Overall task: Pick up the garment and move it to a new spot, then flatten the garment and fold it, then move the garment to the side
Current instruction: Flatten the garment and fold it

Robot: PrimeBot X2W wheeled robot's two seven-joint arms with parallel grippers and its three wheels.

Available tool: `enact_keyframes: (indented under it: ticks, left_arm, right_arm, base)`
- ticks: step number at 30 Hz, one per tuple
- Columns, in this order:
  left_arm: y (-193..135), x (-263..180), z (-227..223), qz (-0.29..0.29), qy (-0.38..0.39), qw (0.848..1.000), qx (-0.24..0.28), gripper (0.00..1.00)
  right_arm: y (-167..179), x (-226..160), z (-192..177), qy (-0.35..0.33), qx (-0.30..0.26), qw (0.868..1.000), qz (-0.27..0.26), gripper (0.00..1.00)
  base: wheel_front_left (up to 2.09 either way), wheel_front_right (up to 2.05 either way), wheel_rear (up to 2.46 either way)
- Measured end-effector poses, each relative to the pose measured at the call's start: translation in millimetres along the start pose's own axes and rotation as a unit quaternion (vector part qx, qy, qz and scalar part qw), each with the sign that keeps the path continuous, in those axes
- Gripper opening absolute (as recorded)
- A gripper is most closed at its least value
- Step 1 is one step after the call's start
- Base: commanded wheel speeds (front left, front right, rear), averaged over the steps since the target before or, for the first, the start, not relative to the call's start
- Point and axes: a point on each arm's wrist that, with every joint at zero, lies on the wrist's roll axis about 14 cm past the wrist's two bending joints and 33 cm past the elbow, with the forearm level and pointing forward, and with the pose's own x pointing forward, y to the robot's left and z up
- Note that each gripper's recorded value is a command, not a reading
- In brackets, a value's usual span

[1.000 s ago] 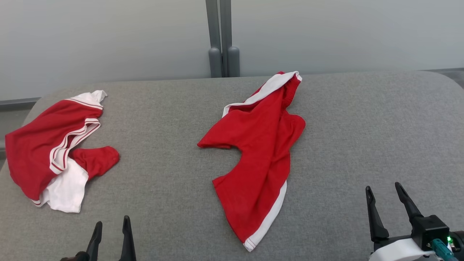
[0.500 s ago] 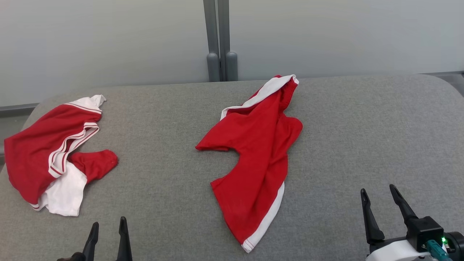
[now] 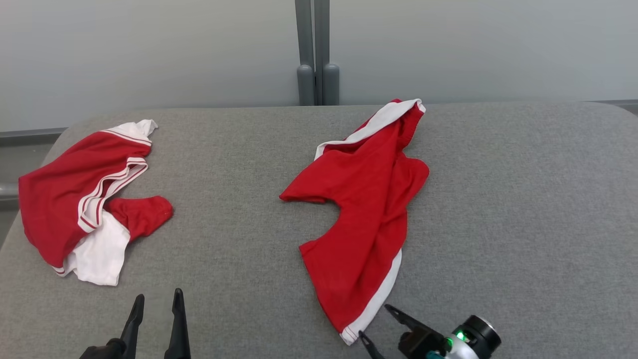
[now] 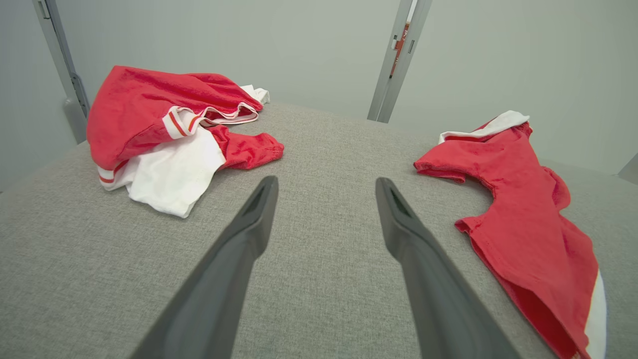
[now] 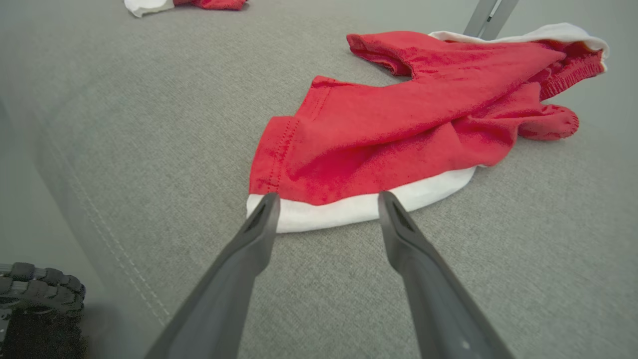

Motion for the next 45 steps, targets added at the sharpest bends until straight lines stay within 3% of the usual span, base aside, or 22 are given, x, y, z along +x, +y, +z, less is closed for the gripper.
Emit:
enact_keyframes:
  ticks: [4, 13, 14, 15, 16, 17, 18, 21, 24, 27, 31, 37, 42, 45]
  left_arm:
    - [4.7, -2.6, 1.7, 0.01, -0.003, 1.0, 0.0, 1.0]
    - [7.3, -5.9, -1.3, 0.022, 0.001, 1.0, -0.013, 1.0]
    - [8.1, -6.0, -1.1, 0.024, 0.0, 1.0, -0.015, 1.0]
    - [9.7, -6.2, -0.6, 0.027, -0.001, 1.0, -0.015, 1.0]
    - [11.0, -6.5, 0.0, 0.03, -0.002, 0.999, -0.017, 1.0]
    - [12.2, -6.7, 0.9, 0.033, -0.003, 0.999, -0.017, 1.0]
    - [13.6, -7.2, 1.5, 0.036, -0.004, 0.999, -0.018, 1.0]
    - [15.4, -8.7, 3.0, 0.04, -0.007, 0.999, -0.018, 1.0]
    - [16.0, -9.4, 5.6, 0.04, -0.012, 0.999, -0.018, 1.0]
    - [16.5, -8.8, 7.4, 0.042, -0.015, 0.999, -0.019, 1.0]
    - [9.5, -5.7, 6.9, 0.031, -0.014, 0.999, -0.021, 1.0]
    - [-1.0, -6.2, 5.0, 0.016, -0.013, 0.999, -0.034, 1.0]
    - [-3.8, -8.9, 7.9, 0.016, -0.02, 0.999, -0.041, 1.0]
    - [-1.4, -12.7, 9.8, 0.023, -0.024, 0.998, -0.044, 1.0]
  right_arm:
    - [25.0, 18.1, -11.6, 0.05, -0.037, 0.995, 0.071, 1.0]
    - [29.9, 38.6, -37.5, 0.152, -0.115, 0.974, 0.125, 1.0]
    - [31.5, 39.9, -38.8, 0.158, -0.121, 0.971, 0.13, 0.94]
    - [34.1, 41.5, -40.7, 0.165, -0.133, 0.967, 0.139, 0.8]
    - [36.1, 42.4, -41.4, 0.169, -0.136, 0.966, 0.144, 0.49]
    - [38.9, 43.0, -42.4, 0.173, -0.137, 0.964, 0.149, 0.32]
    - [41.2, 43.3, -43.7, 0.178, -0.138, 0.962, 0.154, 0.0]
    - [45.0, 45.7, -40.1, 0.18, -0.118, 0.964, 0.155, 0.0]
    - [46.1, 54.1, -16.5, 0.147, -0.063, 0.977, 0.142, 0.0]
    - [56.1, 67.1, 32.4, 0.076, -0.004, 0.987, 0.145, 0.0]
    - [38.8, 82.2, 121.9, -0.037, 0.049, 0.989, 0.132, 0.0]
    - [6.7, 73.7, 233.2, -0.181, 0.179, 0.957, 0.141, 0.0]
    - [-13.6, 75.9, 286.0, -0.232, 0.22, 0.936, 0.149, 0.0]
    - [-35.9, 81.0, 303.4, -0.252, 0.241, 0.928, 0.128, 0.0]
  base:
    - [0.0, 0.0, 0.0]
    - [0.0, 0.0, 0.0]
    - [0.0, 0.0, 0.0]
    - [0.0, 0.0, 0.0]
    - [0.0, 0.0, 0.0]
    - [0.0, 0.0, 0.0]
    - [0.0, 0.0, 0.0]
    - [0.0, 0.0, 0.0]
    - [0.0, 0.0, 0.0]
    - [0.0, 0.0, 0.0]
    - [0.0, 0.0, 0.0]
    - [0.0, 0.0, 0.0]
    - [0.0, 0.0, 0.0]
    - [0.0, 0.0, 0.0]
